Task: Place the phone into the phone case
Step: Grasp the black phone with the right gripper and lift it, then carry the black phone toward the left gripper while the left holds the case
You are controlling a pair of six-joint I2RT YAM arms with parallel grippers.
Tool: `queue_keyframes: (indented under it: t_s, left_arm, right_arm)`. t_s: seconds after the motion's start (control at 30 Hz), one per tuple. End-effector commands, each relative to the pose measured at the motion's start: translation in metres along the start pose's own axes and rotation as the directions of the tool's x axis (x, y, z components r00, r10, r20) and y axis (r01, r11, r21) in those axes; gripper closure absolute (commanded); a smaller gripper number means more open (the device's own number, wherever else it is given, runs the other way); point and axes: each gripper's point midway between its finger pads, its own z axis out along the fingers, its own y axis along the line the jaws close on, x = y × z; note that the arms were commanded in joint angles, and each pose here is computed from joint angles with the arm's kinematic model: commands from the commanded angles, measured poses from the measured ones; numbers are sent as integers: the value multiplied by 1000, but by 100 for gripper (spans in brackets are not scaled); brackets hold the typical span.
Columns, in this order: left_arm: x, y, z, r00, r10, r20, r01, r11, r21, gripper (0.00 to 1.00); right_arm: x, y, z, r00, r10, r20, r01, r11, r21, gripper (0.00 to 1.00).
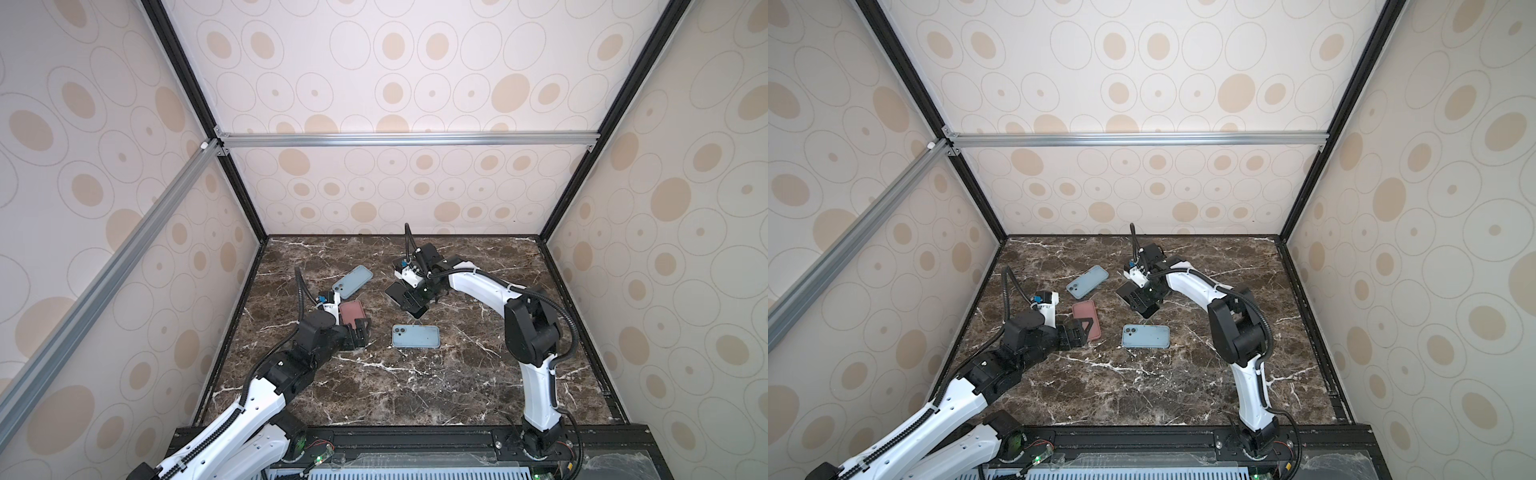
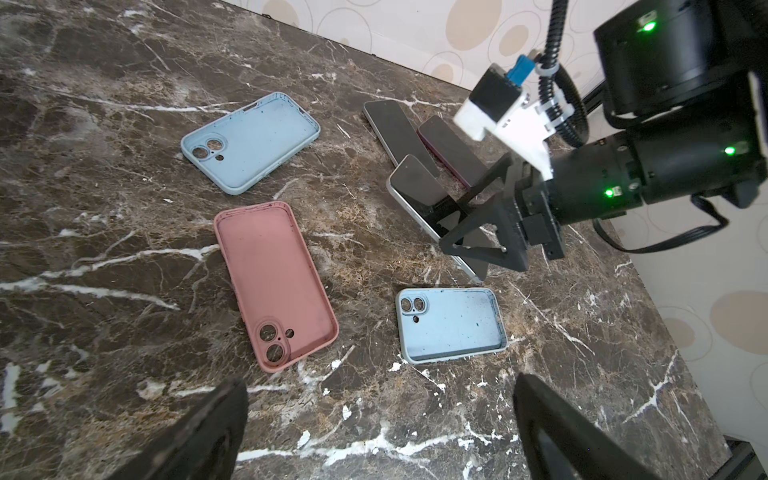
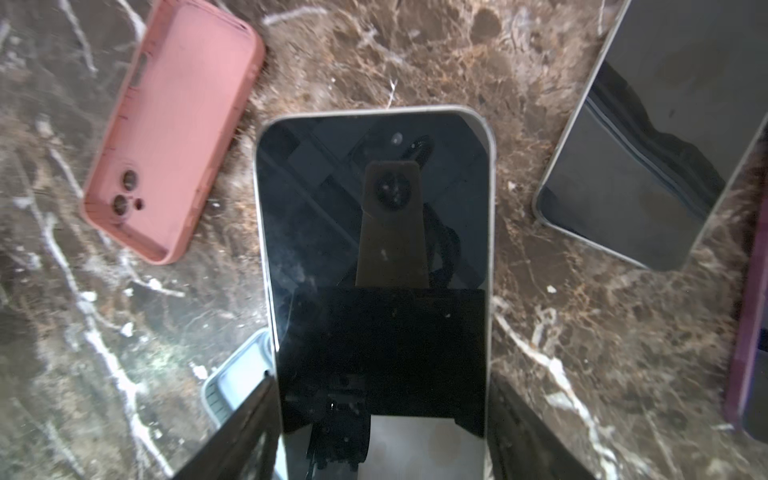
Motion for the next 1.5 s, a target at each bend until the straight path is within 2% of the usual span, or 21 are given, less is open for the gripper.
queue_keyframes:
  t_s: [0.0, 0.2, 0.37, 0.6, 0.9, 1.07, 1.2, 1.47]
  left_arm:
    - [-11, -16, -1, 1000, -19, -10, 19, 998, 61, 0]
    - [-11, -44, 6, 998, -21, -52, 32, 977, 211, 1]
    - [-13, -54, 9, 996, -36, -77, 56, 958, 280, 4]
    - [-14, -54, 11, 976, -157, -153, 206, 896, 394, 10]
    - [-13, -46, 14, 961, -199, -193, 265, 866, 423, 24]
    - [-9, -47, 14, 956, -196, -216, 274, 857, 436, 27]
    - [-7, -42, 18, 951, -205, -230, 286, 865, 413, 37]
    - [-8, -44, 17, 948, -213, -235, 297, 859, 418, 46]
  right_arm:
    - [-8, 18, -20, 998, -7, 60, 9, 999, -33, 83]
    - [2, 34, -36, 995, -1, 103, 6, 999, -46, 83]
    - [15, 51, -47, 992, 0, 128, 7, 999, -51, 85]
    - [30, 76, -55, 985, -6, 173, 13, 999, -36, 86]
    - [32, 108, -62, 969, -25, 248, 38, 998, -50, 85]
    - [25, 119, -72, 958, -44, 282, 62, 997, -53, 85]
    - [22, 127, -76, 953, -54, 298, 77, 995, -67, 85]
    - [17, 143, -78, 946, -77, 314, 110, 990, -89, 85]
